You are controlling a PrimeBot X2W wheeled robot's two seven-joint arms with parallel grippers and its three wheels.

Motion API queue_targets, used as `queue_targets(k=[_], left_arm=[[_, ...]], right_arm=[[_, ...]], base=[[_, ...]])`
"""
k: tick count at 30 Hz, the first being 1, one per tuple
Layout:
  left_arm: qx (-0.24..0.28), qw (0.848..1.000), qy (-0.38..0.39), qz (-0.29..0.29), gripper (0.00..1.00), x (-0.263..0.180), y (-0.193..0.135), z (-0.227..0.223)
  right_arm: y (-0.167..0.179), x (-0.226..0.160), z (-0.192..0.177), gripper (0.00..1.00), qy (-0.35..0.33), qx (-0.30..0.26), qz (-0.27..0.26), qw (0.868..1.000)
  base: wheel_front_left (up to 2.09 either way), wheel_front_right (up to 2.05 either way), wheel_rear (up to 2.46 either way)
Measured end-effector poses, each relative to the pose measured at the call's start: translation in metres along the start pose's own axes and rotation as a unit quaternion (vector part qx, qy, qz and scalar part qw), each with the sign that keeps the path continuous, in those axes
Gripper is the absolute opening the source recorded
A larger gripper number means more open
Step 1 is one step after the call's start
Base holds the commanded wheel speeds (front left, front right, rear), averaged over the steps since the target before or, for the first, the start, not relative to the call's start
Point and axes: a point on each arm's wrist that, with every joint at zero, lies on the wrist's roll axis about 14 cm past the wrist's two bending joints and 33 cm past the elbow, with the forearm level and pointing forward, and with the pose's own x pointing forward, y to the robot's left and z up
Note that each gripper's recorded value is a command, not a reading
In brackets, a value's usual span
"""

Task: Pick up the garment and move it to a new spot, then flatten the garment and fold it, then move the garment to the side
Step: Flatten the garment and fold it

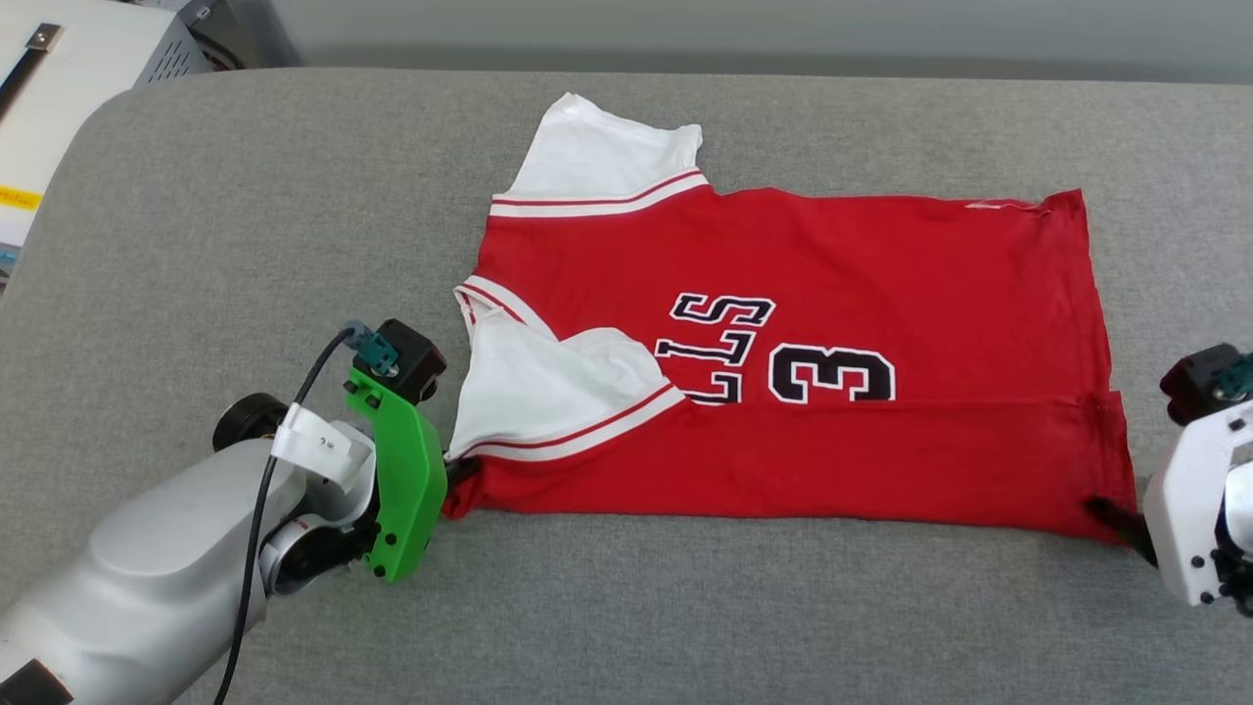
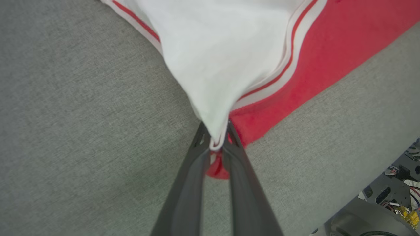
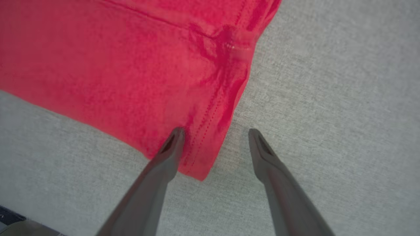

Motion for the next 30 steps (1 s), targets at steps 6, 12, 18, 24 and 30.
queue_targets(k=[6, 12, 18, 24, 30], left_arm=[[-0.007, 1.000, 0.003, 0.001, 0.00, 0.006, 0.005, -0.006], [-0.010, 1.000, -0.004, 0.007, 0.00, 0.007, 0.010, -0.008], [-0.017, 1.000, -0.017, 0.011, 0.00, 0.002, 0.006, -0.012], [-0.021, 0.999, -0.039, 0.016, 0.00, -0.013, 0.001, -0.011], [-0.016, 0.998, -0.051, 0.014, 0.00, -0.032, -0.009, -0.019]], right_arm=[[0.004, 0.026, -0.030, 1.00, 0.047, 0.020, 0.005, 0.999], [0.010, 0.030, -0.033, 0.00, 0.036, 0.023, 0.016, 0.999], [0.013, 0.021, -0.021, 0.00, -0.011, 0.037, 0.015, 0.999], [0.015, -0.003, -0.002, 0.00, -0.076, 0.031, 0.014, 0.997], [0.020, -0.030, -0.004, 0.00, -0.110, 0.022, 0.015, 0.994]], base=[[0.00, 0.00, 0.00], [0.00, 0.00, 0.00], [0.00, 0.00, 0.00], [0.00, 0.00, 0.00], [0.00, 0.00, 0.00]])
